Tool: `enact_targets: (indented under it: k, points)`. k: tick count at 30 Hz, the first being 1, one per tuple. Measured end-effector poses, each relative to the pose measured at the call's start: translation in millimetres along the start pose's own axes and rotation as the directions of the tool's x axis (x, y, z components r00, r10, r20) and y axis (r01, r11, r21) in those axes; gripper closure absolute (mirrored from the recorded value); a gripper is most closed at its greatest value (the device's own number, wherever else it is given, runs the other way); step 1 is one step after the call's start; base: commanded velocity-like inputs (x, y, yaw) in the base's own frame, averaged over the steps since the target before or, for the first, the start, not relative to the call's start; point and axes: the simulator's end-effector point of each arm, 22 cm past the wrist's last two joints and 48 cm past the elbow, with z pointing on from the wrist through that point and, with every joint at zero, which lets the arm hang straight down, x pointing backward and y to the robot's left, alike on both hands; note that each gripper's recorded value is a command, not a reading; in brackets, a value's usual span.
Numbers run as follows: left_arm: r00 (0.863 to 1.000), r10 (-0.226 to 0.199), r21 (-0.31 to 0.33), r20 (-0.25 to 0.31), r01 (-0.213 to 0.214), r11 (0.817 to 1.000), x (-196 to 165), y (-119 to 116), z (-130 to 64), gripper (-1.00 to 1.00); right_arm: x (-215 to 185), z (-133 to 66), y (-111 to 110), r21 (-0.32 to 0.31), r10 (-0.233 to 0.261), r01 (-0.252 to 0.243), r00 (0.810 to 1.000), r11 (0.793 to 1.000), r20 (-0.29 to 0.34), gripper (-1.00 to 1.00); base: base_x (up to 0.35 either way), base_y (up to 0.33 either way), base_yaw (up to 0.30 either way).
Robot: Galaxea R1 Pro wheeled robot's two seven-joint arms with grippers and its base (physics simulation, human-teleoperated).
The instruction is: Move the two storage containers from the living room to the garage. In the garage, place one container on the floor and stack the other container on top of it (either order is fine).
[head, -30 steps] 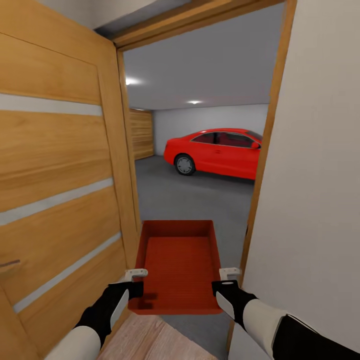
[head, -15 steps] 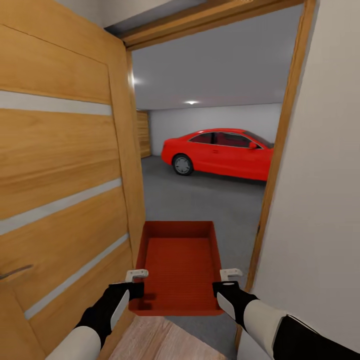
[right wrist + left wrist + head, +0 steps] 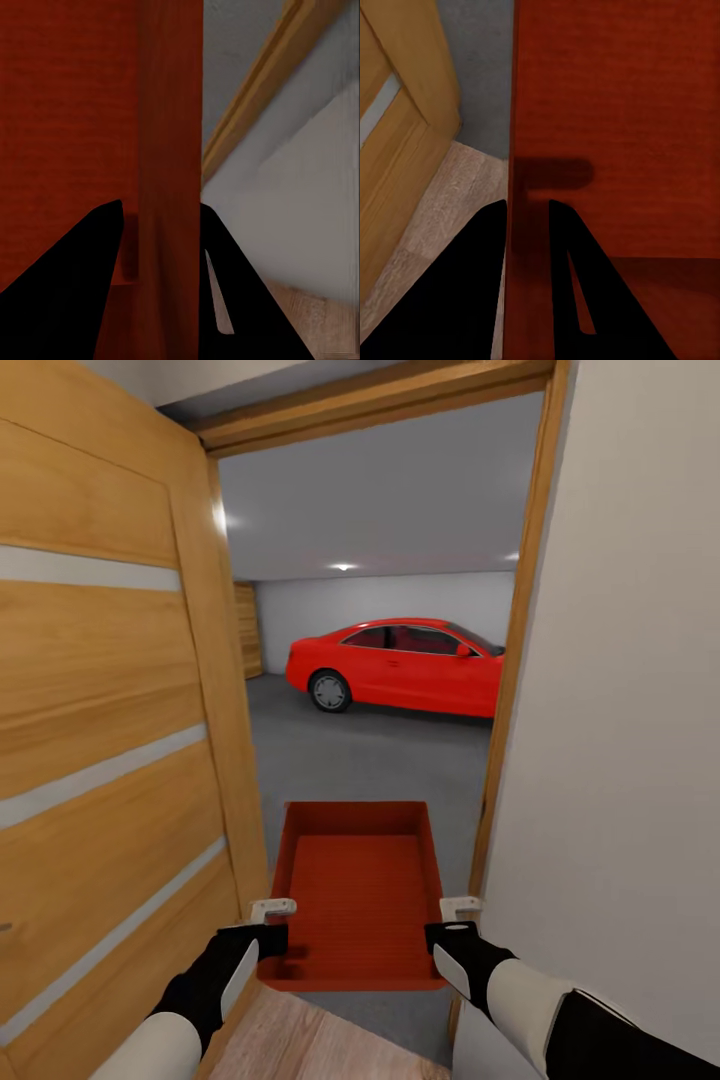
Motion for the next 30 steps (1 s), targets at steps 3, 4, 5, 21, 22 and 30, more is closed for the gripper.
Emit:
enact_targets:
  k: [3,4,5,21,22,30]
  points:
    - [1.000,-0.001,0.000,-0.002,0.001,1.000,0.8,-0.4,0.0,1.00,1.1,-0.1,-0.5,0.000,0.001,-0.001,1.000,1.000,-0.002,1.00,0.000,0.125,-0.268]
    - [1.000,0.000,-0.001,-0.003,0.000,1.000,1.2,-0.4,-0.1,1.00,2.0,-0.1,-0.5,0.000,0.001,-0.001,1.000,1.000,-0.002,1.00,0.019,0.201,-0.179]
    - [1.000,0.001,-0.001,-0.004,-0.001,1.000,1.4,-0.6,-0.2,1.00,2.6,-0.1,-0.7,-0.001,0.002,-0.002,1.000,1.000,-0.003,1.00,0.049,0.237,-0.114]
    - [1.000,-0.001,0.001,-0.001,0.001,1.000,0.3,0.4,-0.3,1.00,-0.2,-0.8,0.3,0.001,0.000,0.000,1.000,1.000,0.000,1.00,0.091,0.273,-0.031]
    - [1.000,0.000,0.001,-0.001,0.000,1.000,0.3,0.3,-0.4,1.00,0.0,-0.8,0.2,0.001,0.000,0.000,1.000,1.000,0.000,1.00,0.026,0.090,-0.189]
    - [1.000,-0.001,0.000,0.003,0.001,1.000,-1.2,0.4,-0.7,1.00,-1.5,-0.8,0.3,0.000,-0.002,0.002,1.000,1.000,0.003,1.00,0.004,0.015,-0.232]
